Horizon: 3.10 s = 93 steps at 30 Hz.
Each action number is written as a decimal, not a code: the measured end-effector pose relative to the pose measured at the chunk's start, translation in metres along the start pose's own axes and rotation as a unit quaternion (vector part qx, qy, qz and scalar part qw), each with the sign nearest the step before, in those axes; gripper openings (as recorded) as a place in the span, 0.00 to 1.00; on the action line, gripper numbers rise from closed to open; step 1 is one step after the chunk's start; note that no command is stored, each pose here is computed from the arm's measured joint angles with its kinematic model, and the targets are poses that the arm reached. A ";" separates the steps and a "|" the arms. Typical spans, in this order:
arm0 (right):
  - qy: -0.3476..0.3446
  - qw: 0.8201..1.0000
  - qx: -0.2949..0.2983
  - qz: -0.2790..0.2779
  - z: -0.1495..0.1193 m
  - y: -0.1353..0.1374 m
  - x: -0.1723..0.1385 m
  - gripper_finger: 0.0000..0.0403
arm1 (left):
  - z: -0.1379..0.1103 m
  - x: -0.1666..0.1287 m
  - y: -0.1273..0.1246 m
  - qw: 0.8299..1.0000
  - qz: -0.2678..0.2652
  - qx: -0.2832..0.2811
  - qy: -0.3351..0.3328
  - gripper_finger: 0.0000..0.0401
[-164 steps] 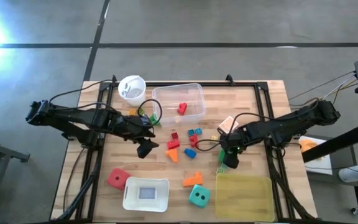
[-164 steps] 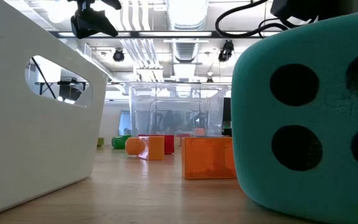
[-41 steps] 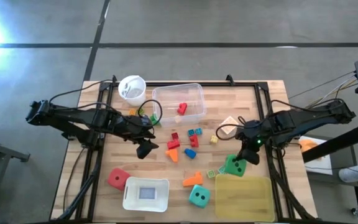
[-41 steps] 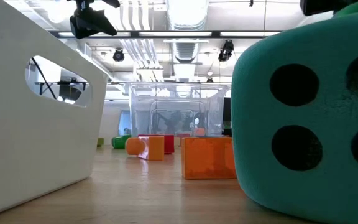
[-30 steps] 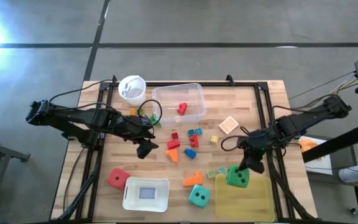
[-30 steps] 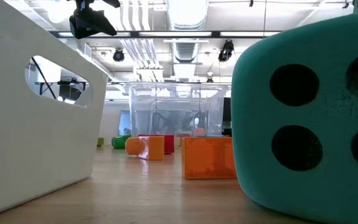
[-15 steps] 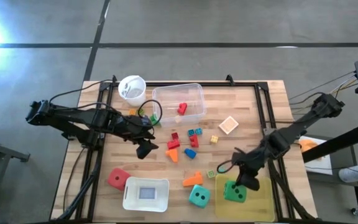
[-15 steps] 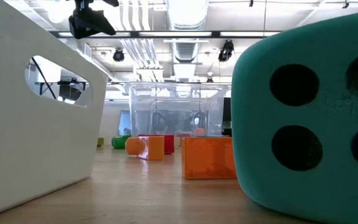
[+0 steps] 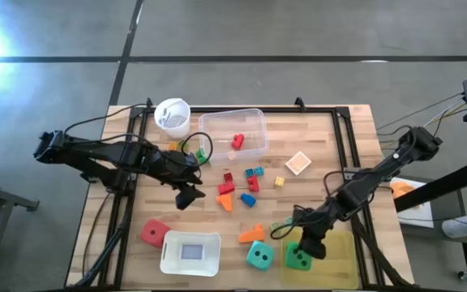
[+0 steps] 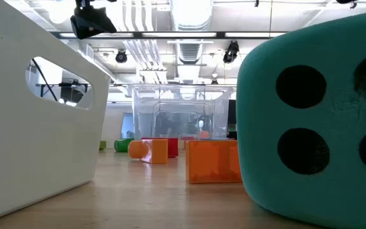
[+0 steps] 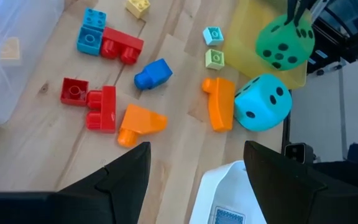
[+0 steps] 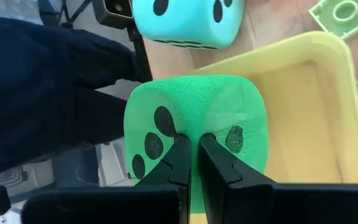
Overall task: Pick & Place Toys
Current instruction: Put the green dice into the yellow bin, then put the yellow game piece into the transparent bin
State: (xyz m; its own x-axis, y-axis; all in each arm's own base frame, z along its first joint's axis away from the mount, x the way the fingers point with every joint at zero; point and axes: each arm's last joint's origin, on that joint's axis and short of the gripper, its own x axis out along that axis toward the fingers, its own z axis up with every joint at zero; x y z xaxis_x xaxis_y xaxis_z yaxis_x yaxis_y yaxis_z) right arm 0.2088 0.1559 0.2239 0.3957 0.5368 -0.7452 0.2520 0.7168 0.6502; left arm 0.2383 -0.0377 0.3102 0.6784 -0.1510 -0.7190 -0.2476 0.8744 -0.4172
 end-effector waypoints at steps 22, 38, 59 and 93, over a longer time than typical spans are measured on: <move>0.031 0.999 -0.023 -0.030 0.001 -0.011 0.029 0.02 | 0.000 0.000 -0.001 1.000 -0.011 0.023 0.007 0.65; 0.025 0.999 -0.020 -0.030 0.002 -0.011 0.028 0.04 | -0.001 0.000 -0.001 1.000 -0.015 0.025 0.010 0.65; 0.016 0.999 0.043 -0.012 -0.001 -0.003 0.003 0.61 | -0.002 0.000 -0.001 0.999 -0.020 0.038 0.018 0.65; -0.121 0.940 -0.010 -0.319 0.128 -0.051 -0.065 0.62 | -0.017 -0.023 0.008 0.998 0.030 0.032 0.048 0.65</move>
State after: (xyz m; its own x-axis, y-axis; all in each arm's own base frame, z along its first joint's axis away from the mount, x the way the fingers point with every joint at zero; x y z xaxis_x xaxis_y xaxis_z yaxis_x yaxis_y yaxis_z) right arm 0.2830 0.0278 0.2578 0.3591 -0.1197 -0.9256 0.4900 0.8682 0.0778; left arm 0.2090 -0.0345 0.3138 0.5934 -0.1376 -0.7931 -0.2397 0.9104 -0.3372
